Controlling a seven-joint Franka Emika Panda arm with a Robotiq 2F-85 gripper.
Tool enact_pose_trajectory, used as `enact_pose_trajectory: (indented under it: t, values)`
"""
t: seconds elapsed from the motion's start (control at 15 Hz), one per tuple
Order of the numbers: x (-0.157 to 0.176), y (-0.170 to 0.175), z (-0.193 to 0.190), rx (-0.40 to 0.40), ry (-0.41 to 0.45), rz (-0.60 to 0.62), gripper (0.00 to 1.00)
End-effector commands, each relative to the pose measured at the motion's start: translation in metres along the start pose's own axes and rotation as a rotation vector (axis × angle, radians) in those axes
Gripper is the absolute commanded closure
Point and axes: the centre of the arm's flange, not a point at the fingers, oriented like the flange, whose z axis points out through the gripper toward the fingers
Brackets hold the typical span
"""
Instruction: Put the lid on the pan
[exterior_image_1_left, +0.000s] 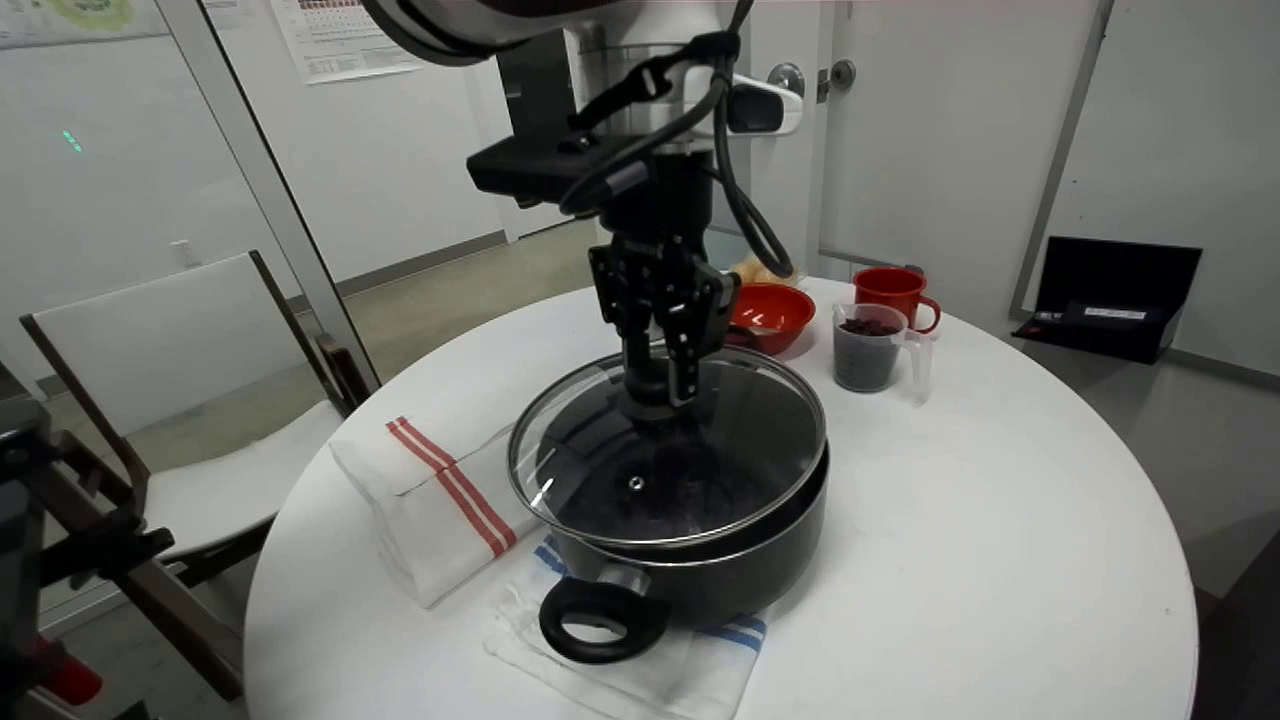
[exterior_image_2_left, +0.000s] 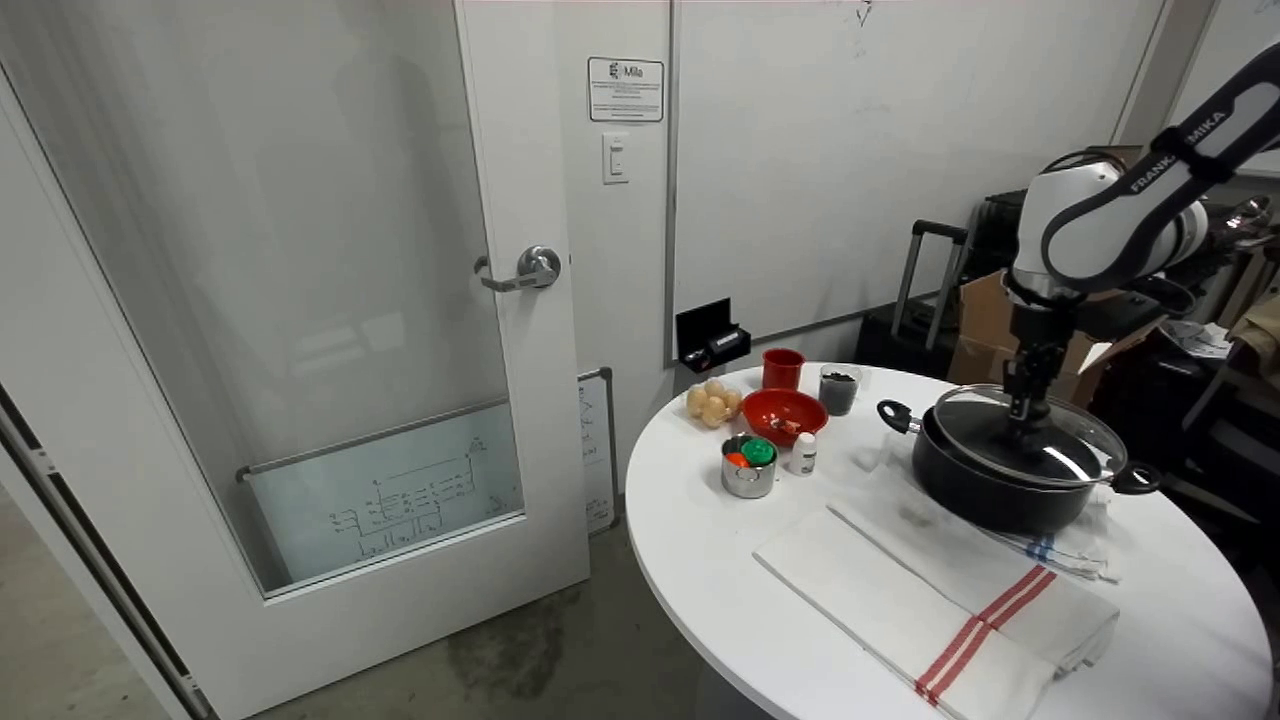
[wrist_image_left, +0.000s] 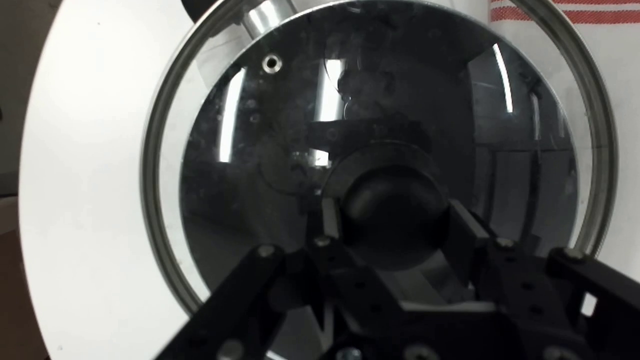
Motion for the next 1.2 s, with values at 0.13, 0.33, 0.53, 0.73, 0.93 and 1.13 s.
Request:
enact_pose_trajectory:
  t: [0.13,0.33,0.53,0.73,0.93,1.13]
  values:
    - [0.013,0.004,-0.003,0.01,0.018,0.016,0.74]
    - [0.016,0.005,-0.001,0.012,0.019,0.017,0.74]
    - [0.018,0.005,0.0,0.014,0.021,0.018,0.74]
    - [0.02,0.006,0.0,0.014,0.023,0.019,0.74]
    - [0.022,0.006,0.002,0.016,0.023,0.018,0.74]
    - [0.023,0.005,0.003,0.016,0.021,0.018,0.74]
